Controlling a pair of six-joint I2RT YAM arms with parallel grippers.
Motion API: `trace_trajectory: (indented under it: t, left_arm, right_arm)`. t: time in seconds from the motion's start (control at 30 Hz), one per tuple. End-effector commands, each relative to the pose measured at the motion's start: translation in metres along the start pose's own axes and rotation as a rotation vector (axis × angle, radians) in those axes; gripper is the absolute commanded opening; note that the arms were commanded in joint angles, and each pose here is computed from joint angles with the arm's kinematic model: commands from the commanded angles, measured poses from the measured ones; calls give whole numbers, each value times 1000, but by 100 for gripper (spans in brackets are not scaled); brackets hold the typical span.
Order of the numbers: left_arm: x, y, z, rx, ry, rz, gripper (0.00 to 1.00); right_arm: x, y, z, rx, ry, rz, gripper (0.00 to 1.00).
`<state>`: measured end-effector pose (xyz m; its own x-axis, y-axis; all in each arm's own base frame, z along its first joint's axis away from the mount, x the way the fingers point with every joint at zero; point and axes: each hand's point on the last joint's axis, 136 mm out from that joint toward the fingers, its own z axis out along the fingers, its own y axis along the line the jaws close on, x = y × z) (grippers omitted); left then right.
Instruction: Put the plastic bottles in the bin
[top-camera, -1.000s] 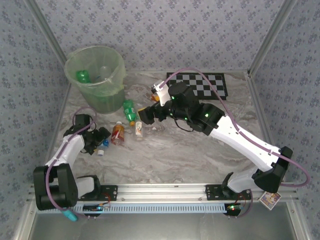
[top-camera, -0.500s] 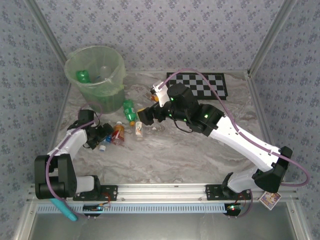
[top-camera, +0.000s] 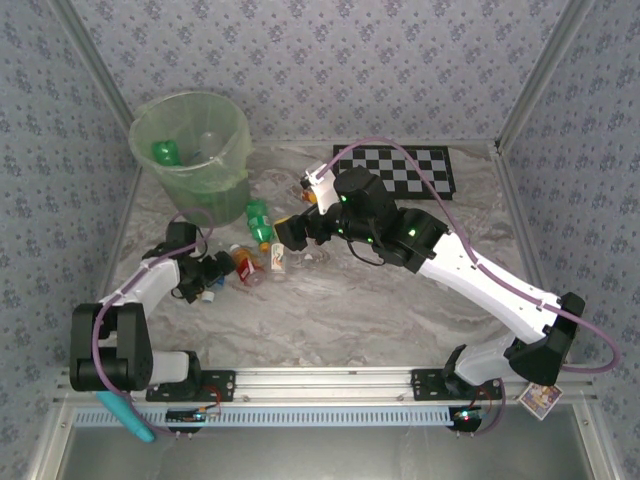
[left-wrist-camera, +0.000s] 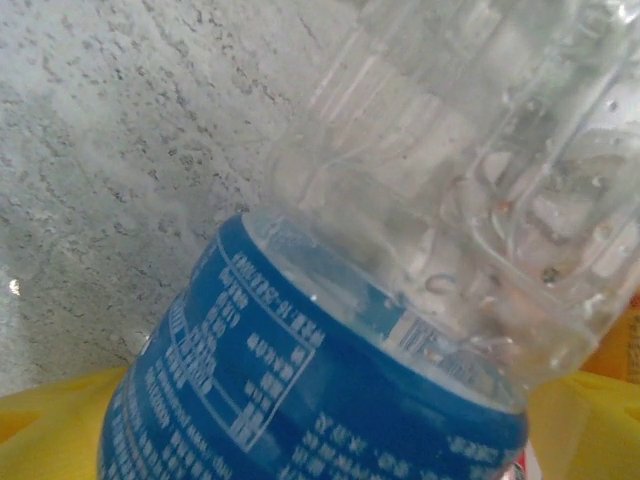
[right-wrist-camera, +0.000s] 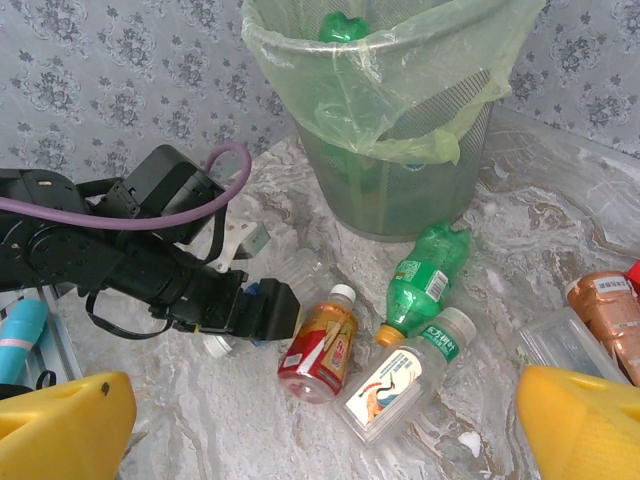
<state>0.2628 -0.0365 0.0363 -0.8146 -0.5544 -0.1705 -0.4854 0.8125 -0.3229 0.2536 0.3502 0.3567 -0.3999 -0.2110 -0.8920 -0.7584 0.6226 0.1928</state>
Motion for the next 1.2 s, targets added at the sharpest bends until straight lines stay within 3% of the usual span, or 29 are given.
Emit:
trace_trajectory:
  t: [0.0, 0.13, 0.53, 0.9, 1.17]
  left_arm:
    - [2, -4, -1, 15, 6, 16, 89]
    - [-4, -4, -14, 6, -42, 24, 73]
    - [-3, -5, -66, 15, -121, 13, 71]
    - [-9, -37, -179, 184, -306, -15, 70]
    - [-48, -78, -248, 242, -400, 11, 69]
  right_arm:
    - [-3, 2, -2, 4, 0, 4, 100]
    - [-2, 1, -3, 10, -1, 7, 99]
    - [-5, 2, -5, 5, -10, 9, 100]
    - [-19, 8, -2, -22, -31, -10, 100]
    - [-33, 16, -1, -55, -53, -19, 100]
